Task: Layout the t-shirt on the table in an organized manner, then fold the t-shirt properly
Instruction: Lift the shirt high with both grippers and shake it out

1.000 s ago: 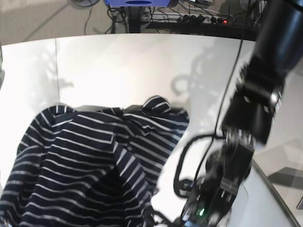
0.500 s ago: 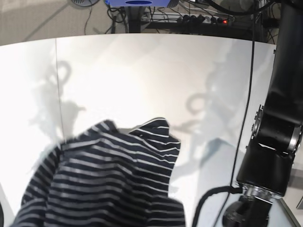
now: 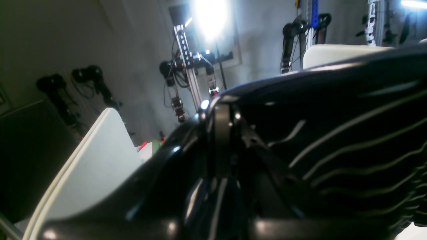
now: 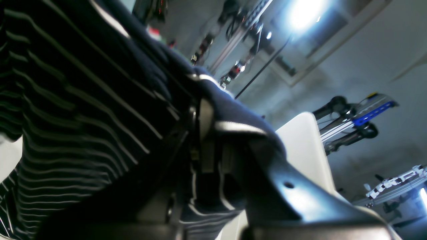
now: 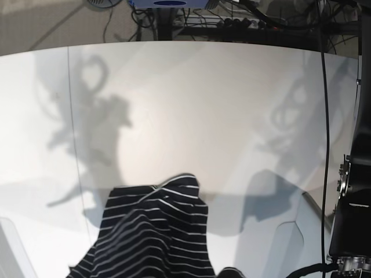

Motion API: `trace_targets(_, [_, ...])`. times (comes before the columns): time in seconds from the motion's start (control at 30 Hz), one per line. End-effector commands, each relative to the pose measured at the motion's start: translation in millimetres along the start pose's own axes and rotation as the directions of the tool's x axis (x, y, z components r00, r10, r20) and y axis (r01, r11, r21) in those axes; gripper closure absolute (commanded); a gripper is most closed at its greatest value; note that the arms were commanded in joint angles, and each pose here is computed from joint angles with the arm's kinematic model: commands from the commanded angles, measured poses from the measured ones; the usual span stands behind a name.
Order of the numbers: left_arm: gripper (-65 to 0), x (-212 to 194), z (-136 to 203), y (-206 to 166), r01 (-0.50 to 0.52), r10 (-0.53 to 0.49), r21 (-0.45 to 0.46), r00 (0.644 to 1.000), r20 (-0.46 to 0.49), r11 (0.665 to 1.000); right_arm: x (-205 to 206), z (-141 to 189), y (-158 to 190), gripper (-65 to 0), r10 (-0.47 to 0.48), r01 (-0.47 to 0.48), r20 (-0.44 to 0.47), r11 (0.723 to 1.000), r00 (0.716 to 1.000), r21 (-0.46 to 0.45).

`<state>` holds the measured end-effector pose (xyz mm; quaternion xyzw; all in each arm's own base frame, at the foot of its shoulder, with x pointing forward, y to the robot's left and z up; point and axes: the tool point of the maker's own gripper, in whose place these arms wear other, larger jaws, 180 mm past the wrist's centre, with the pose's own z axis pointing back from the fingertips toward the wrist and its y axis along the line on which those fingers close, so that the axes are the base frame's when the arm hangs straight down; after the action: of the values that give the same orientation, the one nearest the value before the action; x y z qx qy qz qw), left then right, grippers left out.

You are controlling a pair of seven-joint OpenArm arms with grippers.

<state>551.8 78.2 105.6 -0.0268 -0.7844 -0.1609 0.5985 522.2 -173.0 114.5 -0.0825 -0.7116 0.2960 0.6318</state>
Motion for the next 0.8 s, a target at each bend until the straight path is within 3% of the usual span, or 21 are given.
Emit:
trace_targets(0.0, [0.0, 38, 3, 21, 0.004, -0.01, 0.065, 0.996, 0.089, 0.998, 9, 8, -26, -0.6, -0.002, 0.003, 0.011, 0.997, 1.0, -0.076])
trace_targets(0.27, [0.0, 35, 5, 31, 0.009, -0.016, 0.081, 0.997, 0.079, 0.997, -12, 1, -31, -0.6, -0.04, 0.038, -0.034, 0.997, 0.999, -0.072])
trace_targets(0.47, [0.0, 35, 4, 25, 0.013, -0.018, 0.069, 0.997, 0.079, 0.998, -23, -1, -31, -0.6, 0.046, -0.062, -0.139, 0.992, 0.989, -0.109])
trace_targets(0.57, [0.0, 41, 7, 23, 0.018, -0.024, 0.063, 0.995, 0.099, 0.998, -9, 6, -32, -0.6, 0.073, -0.088, -0.111, 0.988, 0.991, -0.127])
trace_targets(0.77, [0.0, -10, 12, 11, 0.005, -0.006, 0.042, 1.0, 0.021, 0.999, -71, -3, 11, -0.6, 0.053, -0.063, -0.187, 0.997, 0.981, -0.045])
